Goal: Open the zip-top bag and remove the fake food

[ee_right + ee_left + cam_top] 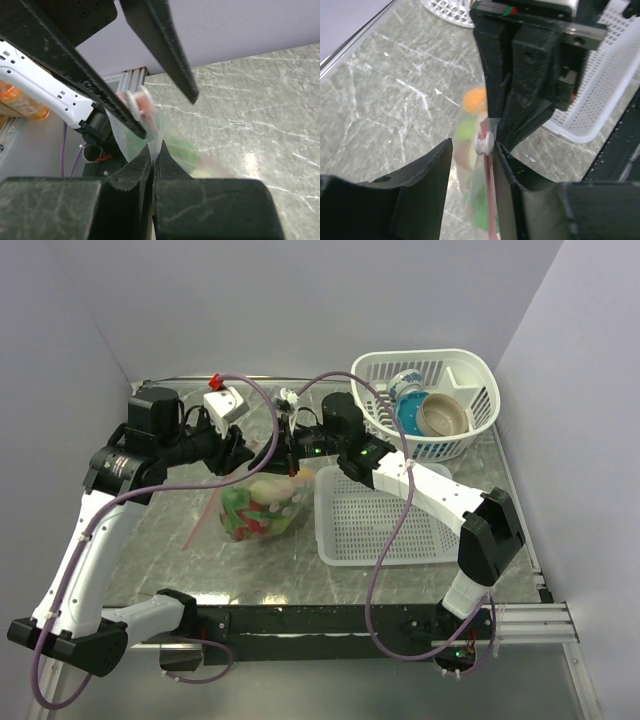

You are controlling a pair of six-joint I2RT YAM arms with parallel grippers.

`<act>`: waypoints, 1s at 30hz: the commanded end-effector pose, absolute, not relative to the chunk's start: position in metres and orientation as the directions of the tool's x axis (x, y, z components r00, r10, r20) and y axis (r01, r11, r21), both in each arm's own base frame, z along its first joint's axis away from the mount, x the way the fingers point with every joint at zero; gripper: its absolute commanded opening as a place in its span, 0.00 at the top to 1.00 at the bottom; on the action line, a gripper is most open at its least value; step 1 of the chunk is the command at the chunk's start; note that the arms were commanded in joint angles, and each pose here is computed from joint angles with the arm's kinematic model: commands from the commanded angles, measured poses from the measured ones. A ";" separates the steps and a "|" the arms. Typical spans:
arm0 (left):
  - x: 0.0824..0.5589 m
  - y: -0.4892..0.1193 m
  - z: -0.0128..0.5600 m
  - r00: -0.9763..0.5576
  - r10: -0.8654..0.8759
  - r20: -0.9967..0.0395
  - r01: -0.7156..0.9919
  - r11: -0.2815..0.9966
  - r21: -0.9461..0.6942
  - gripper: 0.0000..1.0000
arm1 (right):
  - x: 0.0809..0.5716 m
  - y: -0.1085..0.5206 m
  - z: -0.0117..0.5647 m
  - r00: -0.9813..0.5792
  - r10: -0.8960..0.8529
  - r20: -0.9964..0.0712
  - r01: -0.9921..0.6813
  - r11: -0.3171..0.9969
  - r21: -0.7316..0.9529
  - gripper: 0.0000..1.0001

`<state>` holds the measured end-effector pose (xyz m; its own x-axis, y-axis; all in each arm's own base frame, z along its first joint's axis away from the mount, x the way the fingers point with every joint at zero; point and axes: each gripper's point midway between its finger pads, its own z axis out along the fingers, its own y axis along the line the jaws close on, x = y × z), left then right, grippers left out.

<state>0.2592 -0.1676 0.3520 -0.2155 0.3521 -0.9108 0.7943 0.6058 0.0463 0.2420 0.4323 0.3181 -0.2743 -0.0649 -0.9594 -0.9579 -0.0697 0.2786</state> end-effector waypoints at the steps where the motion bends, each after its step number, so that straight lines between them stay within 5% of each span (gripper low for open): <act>1: 0.249 -0.179 0.374 -0.174 0.299 -0.938 0.830 0.558 0.024 0.58 | 0.233 0.431 0.359 -0.187 0.024 -0.982 -0.975 -0.124 0.183 1.00; 7: 0.232 -0.185 0.375 -0.189 0.299 -0.935 0.870 0.493 -0.018 0.60 | 0.232 0.431 0.357 -0.187 0.022 -0.982 -0.975 -0.125 0.182 1.00; 30: 0.244 -0.171 0.376 -0.166 0.314 -0.935 0.814 0.579 0.050 0.88 | 0.231 0.431 0.358 -0.199 0.013 -0.980 -0.971 -0.135 0.196 1.00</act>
